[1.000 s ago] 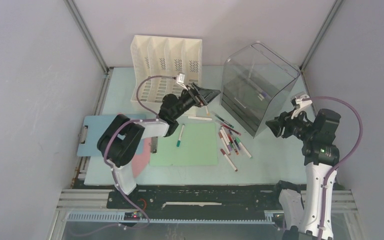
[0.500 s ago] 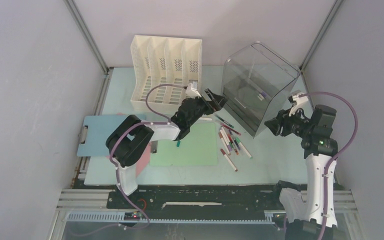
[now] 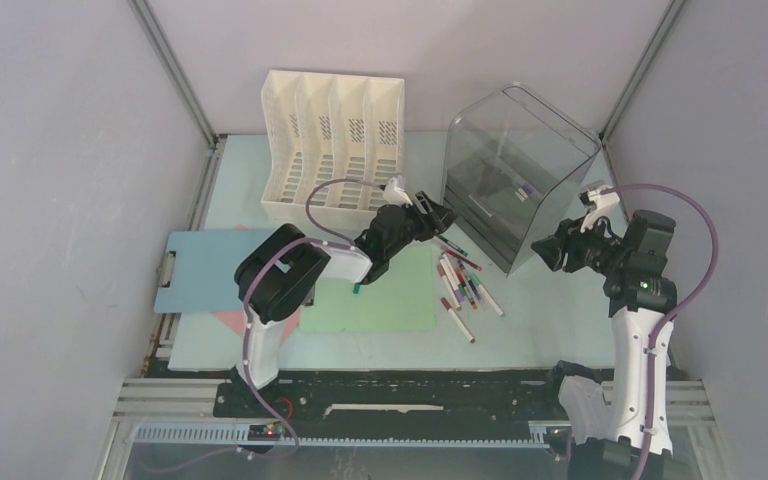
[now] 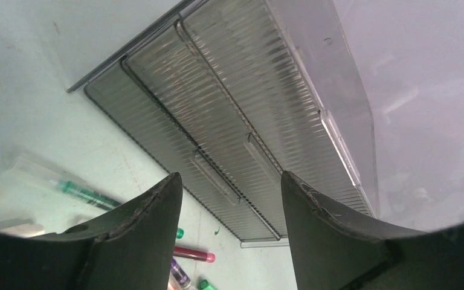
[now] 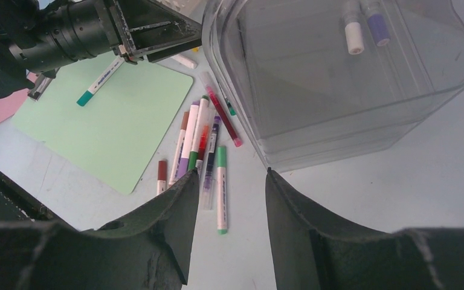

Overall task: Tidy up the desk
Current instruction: Open the drawer in the storage box.

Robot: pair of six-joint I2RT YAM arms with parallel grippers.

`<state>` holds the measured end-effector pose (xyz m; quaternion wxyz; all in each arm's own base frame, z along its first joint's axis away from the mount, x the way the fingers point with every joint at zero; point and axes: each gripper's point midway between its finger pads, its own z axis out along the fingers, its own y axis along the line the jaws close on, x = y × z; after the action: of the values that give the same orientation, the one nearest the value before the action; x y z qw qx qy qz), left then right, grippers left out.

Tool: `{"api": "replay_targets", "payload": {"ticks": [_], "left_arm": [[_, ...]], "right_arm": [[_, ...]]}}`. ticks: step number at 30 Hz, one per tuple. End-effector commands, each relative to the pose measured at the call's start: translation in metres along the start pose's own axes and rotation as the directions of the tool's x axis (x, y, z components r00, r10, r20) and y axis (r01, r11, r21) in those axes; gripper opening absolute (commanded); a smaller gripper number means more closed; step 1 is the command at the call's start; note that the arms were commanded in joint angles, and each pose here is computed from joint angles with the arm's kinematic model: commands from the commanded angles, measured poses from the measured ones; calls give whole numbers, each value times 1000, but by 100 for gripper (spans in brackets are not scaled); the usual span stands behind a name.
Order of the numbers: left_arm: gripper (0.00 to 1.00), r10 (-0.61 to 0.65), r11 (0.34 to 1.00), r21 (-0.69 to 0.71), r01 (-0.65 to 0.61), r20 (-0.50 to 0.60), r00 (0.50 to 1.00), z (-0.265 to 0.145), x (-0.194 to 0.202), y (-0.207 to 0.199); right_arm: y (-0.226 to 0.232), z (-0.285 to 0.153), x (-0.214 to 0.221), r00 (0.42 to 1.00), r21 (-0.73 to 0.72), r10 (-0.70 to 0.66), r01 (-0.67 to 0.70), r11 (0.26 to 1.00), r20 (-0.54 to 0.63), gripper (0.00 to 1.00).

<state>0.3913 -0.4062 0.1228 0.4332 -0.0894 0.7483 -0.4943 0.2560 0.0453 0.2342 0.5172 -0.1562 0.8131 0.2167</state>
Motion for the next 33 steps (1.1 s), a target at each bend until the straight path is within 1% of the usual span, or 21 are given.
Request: {"api": "replay_targets", "payload": {"ticks": [1,4,7,12,16,20,26,30,33], "left_arm": [[65,-26,992,126,25,6,1000,13,-5,-39],[59,-40,988,151,42,-16,999,19,1,-45],[56,-45,986,158,49,-25,999,23,5,-46],[48,-64,982,176,72,-50,997,27,13,-50],[39,-99,974,194,113,-78,992,31,20,-51],[35,-129,966,214,146,-92,987,35,24,-52],[31,-148,961,219,167,-100,984,39,27,-50],[22,-164,956,226,186,-112,980,43,30,-49],[12,-165,955,231,188,-115,980,44,31,-50]], "right_arm": [[-1,-2,-9,999,8,-32,32,999,18,52],[-1,-2,-8,999,5,-32,32,999,18,52],[0,-2,-9,999,3,-32,32,999,18,52],[1,-2,-8,999,-4,-30,31,1000,16,52],[1,-1,-8,999,-7,-30,30,1000,15,52],[1,-1,-8,999,-8,-30,30,1000,14,52],[2,0,-7,1000,-14,-28,28,1000,9,52],[2,0,-7,1000,-16,-29,30,999,7,52],[3,0,-7,999,-18,-32,32,999,7,52]]}}
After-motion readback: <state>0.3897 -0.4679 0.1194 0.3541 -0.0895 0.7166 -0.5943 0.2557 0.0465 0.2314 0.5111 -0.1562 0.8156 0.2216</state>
